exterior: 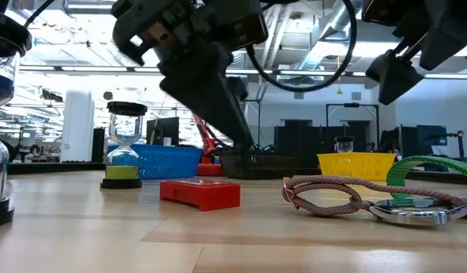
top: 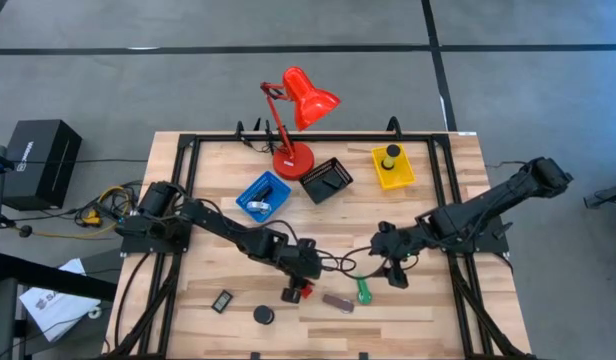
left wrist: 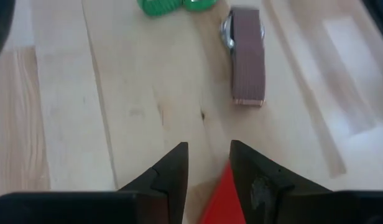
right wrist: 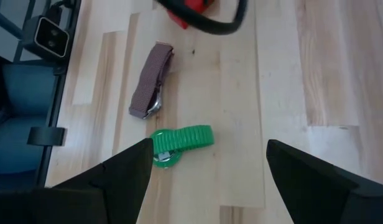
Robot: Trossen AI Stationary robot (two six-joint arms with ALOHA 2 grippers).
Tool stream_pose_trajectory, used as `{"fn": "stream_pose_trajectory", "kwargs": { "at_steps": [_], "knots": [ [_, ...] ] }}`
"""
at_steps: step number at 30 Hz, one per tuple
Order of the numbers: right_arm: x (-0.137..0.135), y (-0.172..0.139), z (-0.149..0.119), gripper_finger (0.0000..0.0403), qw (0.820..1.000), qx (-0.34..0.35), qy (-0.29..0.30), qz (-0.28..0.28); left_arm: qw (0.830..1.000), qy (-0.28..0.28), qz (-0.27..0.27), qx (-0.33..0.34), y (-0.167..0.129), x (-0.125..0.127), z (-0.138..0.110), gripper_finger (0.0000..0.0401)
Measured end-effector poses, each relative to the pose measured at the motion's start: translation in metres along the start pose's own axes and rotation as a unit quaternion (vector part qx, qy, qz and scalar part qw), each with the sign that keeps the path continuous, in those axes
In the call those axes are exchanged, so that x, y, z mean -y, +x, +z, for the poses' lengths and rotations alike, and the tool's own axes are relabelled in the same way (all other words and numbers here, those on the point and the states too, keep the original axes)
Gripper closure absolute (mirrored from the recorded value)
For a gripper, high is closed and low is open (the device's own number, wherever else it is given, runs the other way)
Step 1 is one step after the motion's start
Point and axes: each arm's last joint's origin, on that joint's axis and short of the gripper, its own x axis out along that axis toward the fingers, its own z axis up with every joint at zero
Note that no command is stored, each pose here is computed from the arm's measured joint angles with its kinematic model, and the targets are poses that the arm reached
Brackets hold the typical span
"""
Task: Pick & Place Office items
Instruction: Put the red digital clock into the black bin
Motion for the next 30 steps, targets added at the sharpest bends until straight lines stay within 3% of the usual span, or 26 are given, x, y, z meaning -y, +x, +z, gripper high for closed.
{"fn": "stream_pose_trajectory", "kwargs": {
  "at_steps": [5, 19, 26, 30],
  "knots": [
    [0.004, 0.0, 0.002, 0.0099, 1.0, 0.003, 0.008, -0.006, 0.999, -0.034, -0.029, 0.003, 0.0, 0.002, 0.001, 0.028],
    [0.009, 0.0, 0.003, 0.0099, 1.0, 0.0, -0.021, -0.013, 0.994, 0.099, -0.039, -0.016, 0.007, 0.021, -0.01, 0.0136],
    [0.01, 0.0, 0.003, 0.0099, 1.0, -0.001, -0.021, -0.013, 0.992, 0.107, -0.035, -0.065, 0.016, 0.017, -0.042, 0.0126],
    [0.01, 0.0, 0.003, 0.0099, 1.0, -0.001, -0.021, -0.013, 0.991, 0.119, -0.036, -0.058, 0.017, 0.016, -0.05, 0.0138]
  ]
}}
